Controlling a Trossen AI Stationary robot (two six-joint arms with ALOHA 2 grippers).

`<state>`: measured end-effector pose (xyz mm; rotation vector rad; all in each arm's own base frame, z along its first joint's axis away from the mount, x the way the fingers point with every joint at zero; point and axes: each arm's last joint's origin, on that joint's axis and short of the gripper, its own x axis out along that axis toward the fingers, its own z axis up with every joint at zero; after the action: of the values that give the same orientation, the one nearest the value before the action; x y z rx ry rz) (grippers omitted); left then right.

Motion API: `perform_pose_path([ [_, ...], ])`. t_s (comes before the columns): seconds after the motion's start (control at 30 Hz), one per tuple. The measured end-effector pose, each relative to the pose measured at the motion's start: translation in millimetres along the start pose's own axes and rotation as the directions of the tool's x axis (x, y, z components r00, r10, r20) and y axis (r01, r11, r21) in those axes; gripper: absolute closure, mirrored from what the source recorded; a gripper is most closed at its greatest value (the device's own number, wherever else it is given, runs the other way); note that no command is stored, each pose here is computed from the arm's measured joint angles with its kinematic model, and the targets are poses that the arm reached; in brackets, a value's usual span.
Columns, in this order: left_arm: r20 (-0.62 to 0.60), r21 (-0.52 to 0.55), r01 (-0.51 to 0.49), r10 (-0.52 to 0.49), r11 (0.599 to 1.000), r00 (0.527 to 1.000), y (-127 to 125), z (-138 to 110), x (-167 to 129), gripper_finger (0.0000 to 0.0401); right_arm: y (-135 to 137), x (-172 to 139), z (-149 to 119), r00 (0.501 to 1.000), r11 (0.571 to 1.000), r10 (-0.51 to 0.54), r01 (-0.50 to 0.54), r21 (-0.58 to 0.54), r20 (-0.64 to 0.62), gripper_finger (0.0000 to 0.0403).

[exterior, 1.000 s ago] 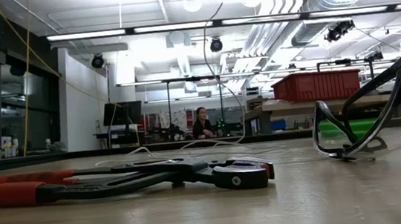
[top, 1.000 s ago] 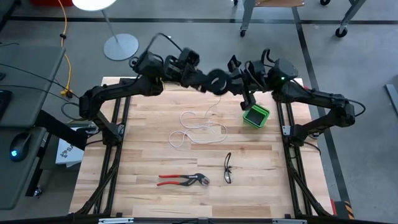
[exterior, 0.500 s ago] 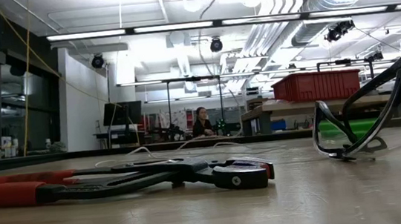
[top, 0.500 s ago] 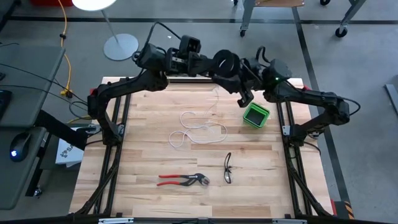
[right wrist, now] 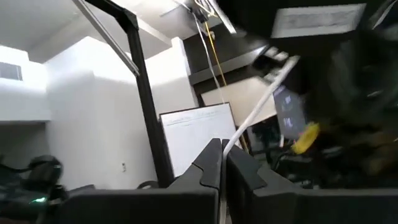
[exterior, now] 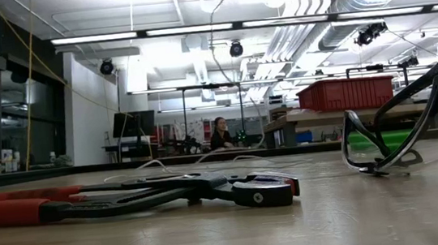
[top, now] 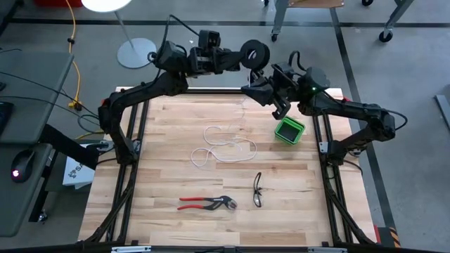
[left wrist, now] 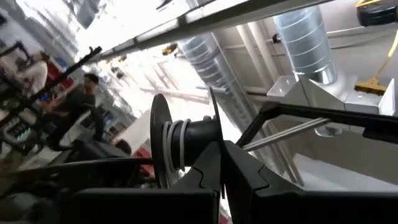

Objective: Coil cords
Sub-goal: Coil the wire into the spool

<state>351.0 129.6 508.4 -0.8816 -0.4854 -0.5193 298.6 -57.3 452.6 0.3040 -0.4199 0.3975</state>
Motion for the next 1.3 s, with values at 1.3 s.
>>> perform_pose_path([
  [1.3, 0.013, 0.332, -0.085, 0.086, 0.94, 0.996, -65.9, 2.6, -7.0, 0.0401, -25.9, -2.3, -29.2, 0.914, 0.922, -0.385, 0.376, -0.091, -0.125, 0.0261],
])
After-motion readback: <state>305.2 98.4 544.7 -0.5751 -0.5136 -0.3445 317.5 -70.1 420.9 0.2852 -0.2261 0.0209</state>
